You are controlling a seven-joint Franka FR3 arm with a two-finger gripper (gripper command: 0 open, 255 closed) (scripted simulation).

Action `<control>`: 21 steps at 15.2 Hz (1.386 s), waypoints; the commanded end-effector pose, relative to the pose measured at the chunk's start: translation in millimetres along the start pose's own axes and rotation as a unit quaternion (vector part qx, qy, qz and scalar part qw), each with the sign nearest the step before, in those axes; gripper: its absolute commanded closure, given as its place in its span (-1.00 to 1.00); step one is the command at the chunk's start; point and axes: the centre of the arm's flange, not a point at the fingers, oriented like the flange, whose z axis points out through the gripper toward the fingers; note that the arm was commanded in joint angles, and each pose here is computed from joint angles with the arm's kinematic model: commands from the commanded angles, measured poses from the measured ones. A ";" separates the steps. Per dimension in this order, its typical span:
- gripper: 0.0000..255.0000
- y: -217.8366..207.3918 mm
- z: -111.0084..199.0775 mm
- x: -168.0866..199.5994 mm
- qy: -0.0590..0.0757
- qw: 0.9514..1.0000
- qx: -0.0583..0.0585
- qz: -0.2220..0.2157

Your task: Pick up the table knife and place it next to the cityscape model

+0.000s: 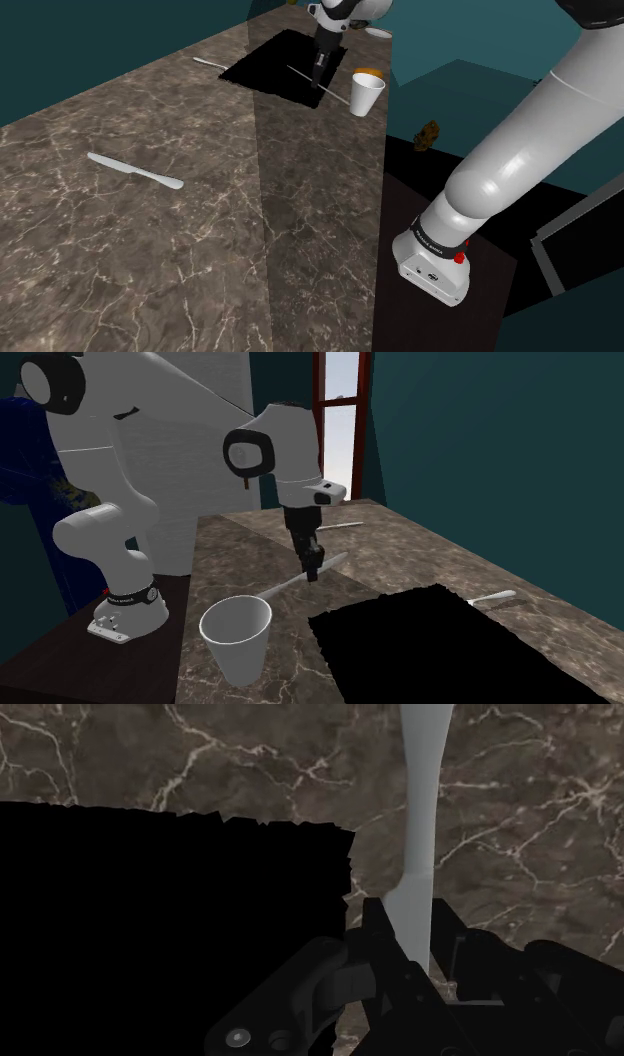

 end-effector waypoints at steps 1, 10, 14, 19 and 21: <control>1.00 -0.2 10.7 -0.4 0.000 1.000 0.000 0.000; 1.00 -2.3 58.0 -4.6 0.000 1.000 0.000 0.000; 1.00 -3.3 79.0 -6.5 0.000 1.000 0.000 0.000; 1.00 -3.9 92.3 -7.6 0.000 1.000 0.000 0.000; 1.00 -3.9 92.3 -7.6 0.000 1.000 0.000 0.000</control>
